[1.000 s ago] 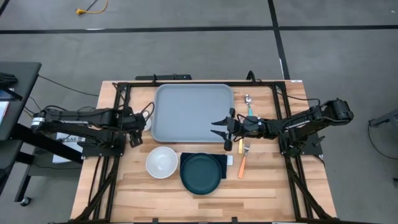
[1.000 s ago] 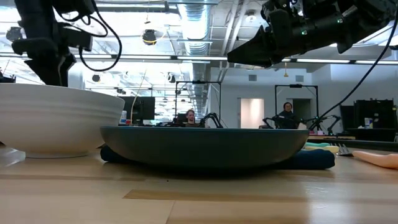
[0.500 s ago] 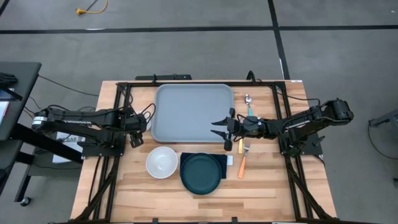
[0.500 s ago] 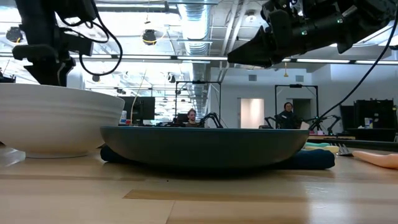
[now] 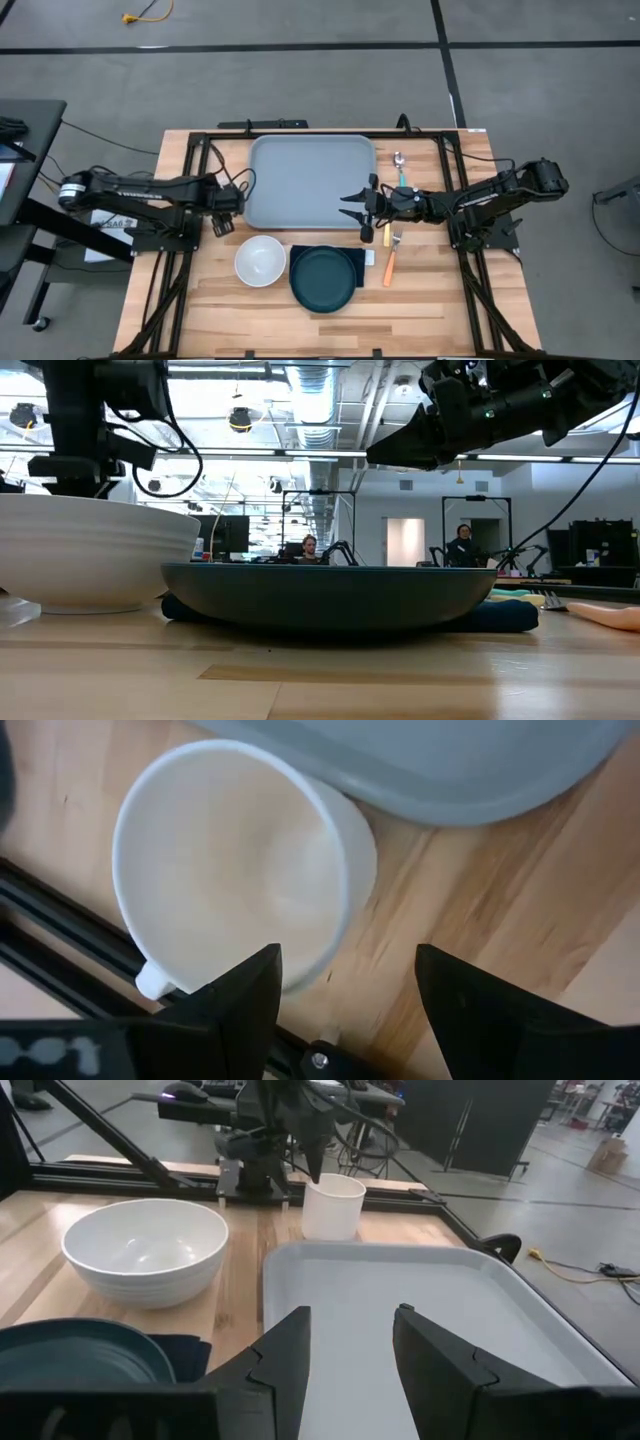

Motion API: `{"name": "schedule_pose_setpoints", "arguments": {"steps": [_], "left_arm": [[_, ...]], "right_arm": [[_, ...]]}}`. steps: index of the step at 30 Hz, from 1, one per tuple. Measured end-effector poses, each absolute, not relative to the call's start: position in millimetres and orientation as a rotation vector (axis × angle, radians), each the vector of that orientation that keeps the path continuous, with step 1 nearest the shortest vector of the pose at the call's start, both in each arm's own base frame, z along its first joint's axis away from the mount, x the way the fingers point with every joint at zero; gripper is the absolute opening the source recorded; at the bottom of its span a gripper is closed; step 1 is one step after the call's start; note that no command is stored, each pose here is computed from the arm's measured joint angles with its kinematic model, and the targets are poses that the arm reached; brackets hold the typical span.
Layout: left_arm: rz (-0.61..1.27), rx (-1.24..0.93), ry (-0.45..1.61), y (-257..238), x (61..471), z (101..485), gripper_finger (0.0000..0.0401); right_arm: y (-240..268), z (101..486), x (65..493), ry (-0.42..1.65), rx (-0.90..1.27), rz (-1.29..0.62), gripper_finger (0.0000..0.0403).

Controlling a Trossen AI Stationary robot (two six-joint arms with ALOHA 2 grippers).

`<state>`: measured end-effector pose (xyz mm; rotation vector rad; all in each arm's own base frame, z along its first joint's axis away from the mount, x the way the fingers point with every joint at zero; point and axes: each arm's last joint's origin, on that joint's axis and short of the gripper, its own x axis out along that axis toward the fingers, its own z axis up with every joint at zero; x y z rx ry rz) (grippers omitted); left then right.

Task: Set up tray
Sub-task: Put the white mug on the top left of the gray tray

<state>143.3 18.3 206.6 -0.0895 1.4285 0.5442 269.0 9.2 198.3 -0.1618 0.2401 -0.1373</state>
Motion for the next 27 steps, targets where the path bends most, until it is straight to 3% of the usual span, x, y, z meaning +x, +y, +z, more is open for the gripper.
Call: {"name": "schedule_pose_setpoints", "arguments": {"steps": [15, 27], "left_arm": [[0.592, -0.123, 1.498, 26.5, 149.2, 197.8, 0.0214], [0.592, -0.133, 1.497, 26.3, 149.2, 197.8, 0.0084]], "right_arm": [[9.1, 198.0, 268.9, 0.243, -0.162, -0.138, 0.0136], [9.1, 197.6, 268.8, 0.248, -0.162, -0.138, 0.0136]]}}
